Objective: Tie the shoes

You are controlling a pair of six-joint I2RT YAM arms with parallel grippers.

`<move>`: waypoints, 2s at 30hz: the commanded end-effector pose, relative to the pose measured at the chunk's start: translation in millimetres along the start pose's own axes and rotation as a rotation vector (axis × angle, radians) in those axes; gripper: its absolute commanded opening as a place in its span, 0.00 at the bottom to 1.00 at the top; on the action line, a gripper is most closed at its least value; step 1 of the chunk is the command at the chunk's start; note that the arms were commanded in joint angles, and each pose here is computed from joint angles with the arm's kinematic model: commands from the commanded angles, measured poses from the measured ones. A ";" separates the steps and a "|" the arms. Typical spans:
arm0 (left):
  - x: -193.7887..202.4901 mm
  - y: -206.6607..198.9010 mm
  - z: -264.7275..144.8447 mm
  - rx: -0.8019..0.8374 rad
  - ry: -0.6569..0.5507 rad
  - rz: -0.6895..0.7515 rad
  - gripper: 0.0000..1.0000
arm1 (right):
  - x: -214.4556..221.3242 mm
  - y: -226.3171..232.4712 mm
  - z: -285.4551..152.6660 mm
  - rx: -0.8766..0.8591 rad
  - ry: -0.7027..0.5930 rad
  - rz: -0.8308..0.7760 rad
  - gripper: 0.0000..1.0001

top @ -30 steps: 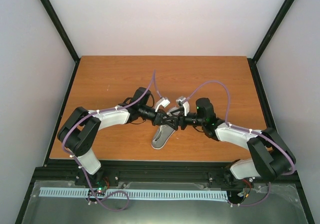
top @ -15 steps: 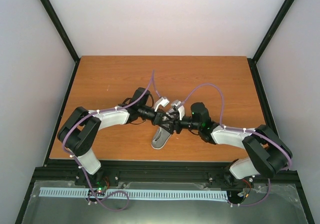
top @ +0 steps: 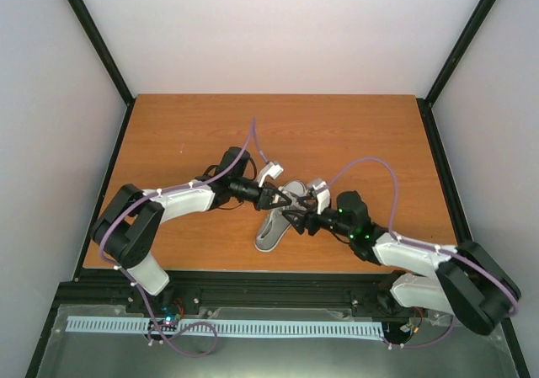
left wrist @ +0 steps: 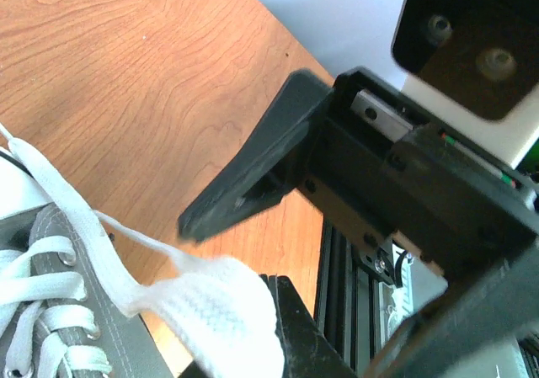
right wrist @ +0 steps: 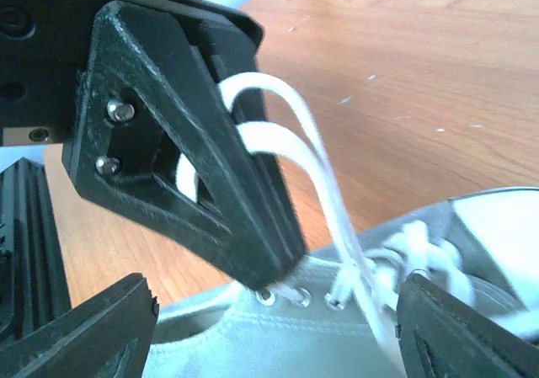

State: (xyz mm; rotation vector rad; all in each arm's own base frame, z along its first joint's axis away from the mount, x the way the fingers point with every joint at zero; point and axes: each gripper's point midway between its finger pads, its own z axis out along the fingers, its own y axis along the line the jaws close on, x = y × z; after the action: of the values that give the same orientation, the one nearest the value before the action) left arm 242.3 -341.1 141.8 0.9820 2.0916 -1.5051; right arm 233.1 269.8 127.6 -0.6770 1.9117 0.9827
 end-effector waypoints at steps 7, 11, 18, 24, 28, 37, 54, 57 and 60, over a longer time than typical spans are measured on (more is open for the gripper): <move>-4.6 -7.1 -10.0 0.021 -0.023 0.031 0.03 | 10.5 -41.2 -33.3 0.204 -0.043 0.079 0.71; -4.0 -6.7 -9.8 0.020 -0.020 0.031 0.03 | 13.4 -45.6 -22.5 0.201 -0.006 0.083 0.57; -3.1 -5.3 -8.4 0.025 -0.016 0.026 0.03 | 21.4 -44.2 1.0 0.136 0.071 0.052 0.44; -2.1 -4.6 -7.6 0.028 -0.014 0.022 0.03 | 20.8 -53.3 11.7 0.161 0.092 0.030 0.38; -1.7 -3.8 -7.0 0.029 -0.012 0.020 0.03 | 23.9 -59.1 16.6 0.178 0.108 0.022 0.28; -2.3 -0.2 -7.0 0.008 -0.016 0.018 0.03 | 26.2 -52.1 4.6 0.184 0.130 0.052 0.03; 4.7 -0.2 -1.9 0.057 0.010 0.004 0.03 | 103.2 -19.3 -27.8 0.234 0.439 0.436 0.03; 6.5 -0.1 -1.9 0.057 0.016 0.005 0.03 | 84.2 -33.6 -39.0 0.322 0.320 0.380 0.36; 8.0 1.1 -1.4 0.056 0.019 0.002 0.03 | 49.3 -37.7 -49.6 0.347 0.179 0.315 0.67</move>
State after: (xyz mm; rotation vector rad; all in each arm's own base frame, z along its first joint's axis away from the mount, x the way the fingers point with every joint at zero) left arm 236.2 -334.7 130.2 0.9761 2.1313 -1.5572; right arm 195.9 217.4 55.0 -0.3587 2.4743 0.8349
